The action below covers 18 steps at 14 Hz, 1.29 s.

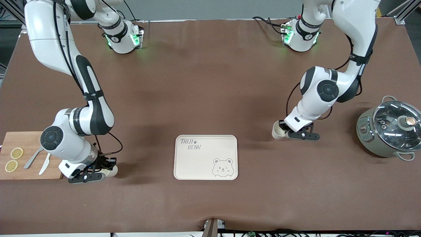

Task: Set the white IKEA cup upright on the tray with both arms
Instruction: 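Lift both cups and carry them over the bear-print tray, then lower both cups upright onto the tray side by side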

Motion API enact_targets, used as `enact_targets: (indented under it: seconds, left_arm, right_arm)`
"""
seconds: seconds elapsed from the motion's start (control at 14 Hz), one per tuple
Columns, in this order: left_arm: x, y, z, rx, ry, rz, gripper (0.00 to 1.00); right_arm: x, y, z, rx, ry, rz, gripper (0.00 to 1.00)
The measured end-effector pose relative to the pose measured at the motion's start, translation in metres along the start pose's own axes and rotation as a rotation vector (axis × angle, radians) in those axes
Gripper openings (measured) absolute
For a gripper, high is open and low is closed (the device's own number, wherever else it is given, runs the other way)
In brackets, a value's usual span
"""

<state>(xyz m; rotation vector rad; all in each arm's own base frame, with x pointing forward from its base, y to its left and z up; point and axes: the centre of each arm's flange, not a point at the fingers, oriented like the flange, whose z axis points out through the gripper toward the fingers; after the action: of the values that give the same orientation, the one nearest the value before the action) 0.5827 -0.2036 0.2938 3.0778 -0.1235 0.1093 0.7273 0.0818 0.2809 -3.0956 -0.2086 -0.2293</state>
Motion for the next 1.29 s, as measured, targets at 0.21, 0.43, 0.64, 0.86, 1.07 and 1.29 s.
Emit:
enact_targets:
  seconds: [0.21, 0.43, 0.64, 0.86, 1.07, 1.29]
  left_arm:
    - [0.033, 0.074, -0.008, -0.002, -0.054, -0.053, 0.04]
    - [0.056, 0.126, 0.018, -0.016, -0.061, -0.098, 0.04]
    - [0.072, 0.145, 0.025, -0.036, -0.037, -0.141, 0.04]
    - [0.08, 0.17, 0.018, -0.059, -0.007, -0.155, 0.04]
    - [0.086, 0.193, 0.013, -0.098, 0.046, -0.164, 0.04]
    - [0.086, 0.212, 0.023, -0.131, 0.086, -0.162, 0.04]
  right_arm:
    - [0.006, -0.044, -0.009, 0.017, 0.021, -0.035, 0.04]
    - [0.012, -0.092, -0.024, 0.033, 0.037, 0.013, 0.04]
    - [0.013, -0.121, -0.033, 0.043, 0.032, 0.076, 0.04]
    - [0.011, -0.145, -0.035, 0.05, 0.033, 0.122, 0.04]
    - [0.01, -0.168, -0.043, 0.059, 0.037, 0.151, 0.04]
    - [0.011, -0.189, -0.051, 0.069, 0.051, 0.157, 0.04]
